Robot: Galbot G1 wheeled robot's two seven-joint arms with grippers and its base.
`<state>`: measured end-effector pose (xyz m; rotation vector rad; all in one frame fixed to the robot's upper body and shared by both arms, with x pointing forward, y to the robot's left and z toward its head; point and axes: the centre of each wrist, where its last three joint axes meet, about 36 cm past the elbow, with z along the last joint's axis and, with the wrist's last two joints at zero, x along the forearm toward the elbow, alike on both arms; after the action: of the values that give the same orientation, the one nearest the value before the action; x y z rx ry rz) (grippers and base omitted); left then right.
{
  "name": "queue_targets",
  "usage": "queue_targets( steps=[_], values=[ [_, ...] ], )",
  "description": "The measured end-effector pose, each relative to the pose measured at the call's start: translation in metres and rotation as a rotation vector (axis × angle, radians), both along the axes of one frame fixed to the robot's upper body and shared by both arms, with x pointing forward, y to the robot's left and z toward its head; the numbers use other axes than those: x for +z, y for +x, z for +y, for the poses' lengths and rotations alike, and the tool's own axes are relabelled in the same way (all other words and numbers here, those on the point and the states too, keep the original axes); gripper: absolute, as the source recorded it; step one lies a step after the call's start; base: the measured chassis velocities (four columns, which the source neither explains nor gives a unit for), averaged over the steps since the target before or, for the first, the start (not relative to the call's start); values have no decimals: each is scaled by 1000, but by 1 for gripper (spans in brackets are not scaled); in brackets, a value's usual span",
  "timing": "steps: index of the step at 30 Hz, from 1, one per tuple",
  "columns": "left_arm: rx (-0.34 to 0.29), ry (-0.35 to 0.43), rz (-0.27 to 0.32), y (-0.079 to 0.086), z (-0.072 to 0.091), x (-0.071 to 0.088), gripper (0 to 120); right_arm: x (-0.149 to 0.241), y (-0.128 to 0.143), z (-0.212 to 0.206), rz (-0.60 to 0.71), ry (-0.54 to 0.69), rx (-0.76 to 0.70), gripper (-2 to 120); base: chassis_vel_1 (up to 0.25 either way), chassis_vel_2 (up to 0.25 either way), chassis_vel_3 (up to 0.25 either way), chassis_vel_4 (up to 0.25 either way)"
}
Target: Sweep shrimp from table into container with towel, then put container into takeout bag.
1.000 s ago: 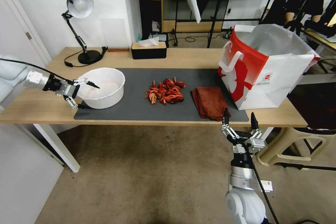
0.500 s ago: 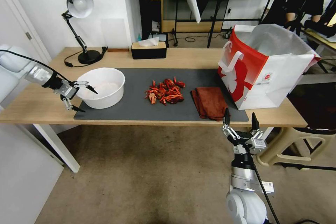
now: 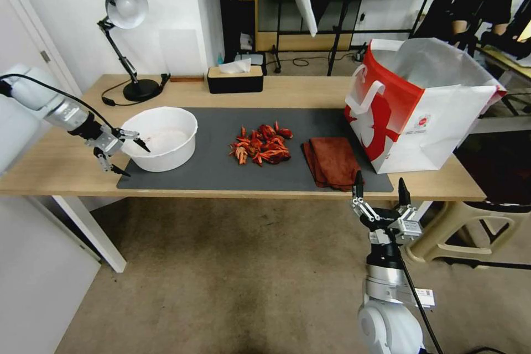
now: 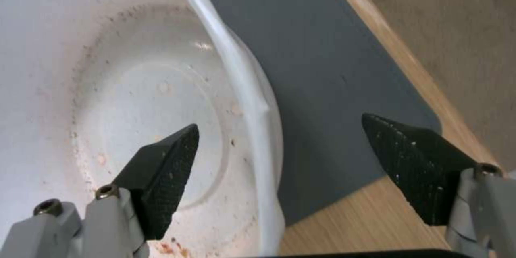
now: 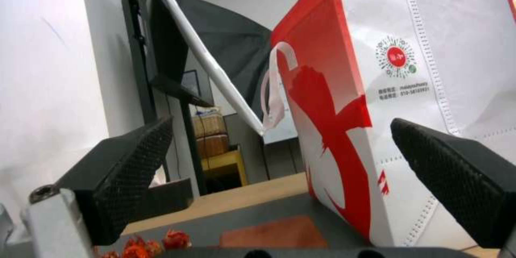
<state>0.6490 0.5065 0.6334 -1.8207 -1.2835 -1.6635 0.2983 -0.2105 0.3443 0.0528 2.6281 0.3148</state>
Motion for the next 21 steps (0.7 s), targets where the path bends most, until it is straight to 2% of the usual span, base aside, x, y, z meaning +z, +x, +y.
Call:
queue_targets(
  steps=[6, 10, 11, 12, 17, 19, 20, 21],
  values=[
    [6, 33, -28, -3, 6, 4, 79, 2, 2, 0, -6, -1, 4, 100, 0, 0, 0, 0],
    [7, 40, -35, -3, 7, 4, 74, 1, 3, 1, -6, 0, 6, 100, 0, 0, 0, 0],
    [6, 40, -35, -2, 7, 4, 66, 1, 3, 1, -5, 0, 8, 100, 0, 0, 0, 0],
    [4, 41, -36, -2, 7, 4, 63, 1, 4, 1, -4, 0, 8, 100, 0, 0, 0, 0],
    [-11, 45, -34, 1, 0, 2, 55, 0, 4, 2, -3, 2, 8, 100, 0, 0, 0, 0],
    [-19, 49, -31, 2, -3, 1, 50, 0, 4, 2, -3, 3, 7, 100, 0, 0, 0, 0],
    [-24, 52, -29, 2, -6, 0, 43, 0, 4, 2, -3, 4, 7, 100, 0, 0, 0, 0],
    [-24, 52, -29, 2, -6, 0, 43, 0, 4, 2, -3, 4, 7, 100, 0, 0, 0, 0]
  ],
)
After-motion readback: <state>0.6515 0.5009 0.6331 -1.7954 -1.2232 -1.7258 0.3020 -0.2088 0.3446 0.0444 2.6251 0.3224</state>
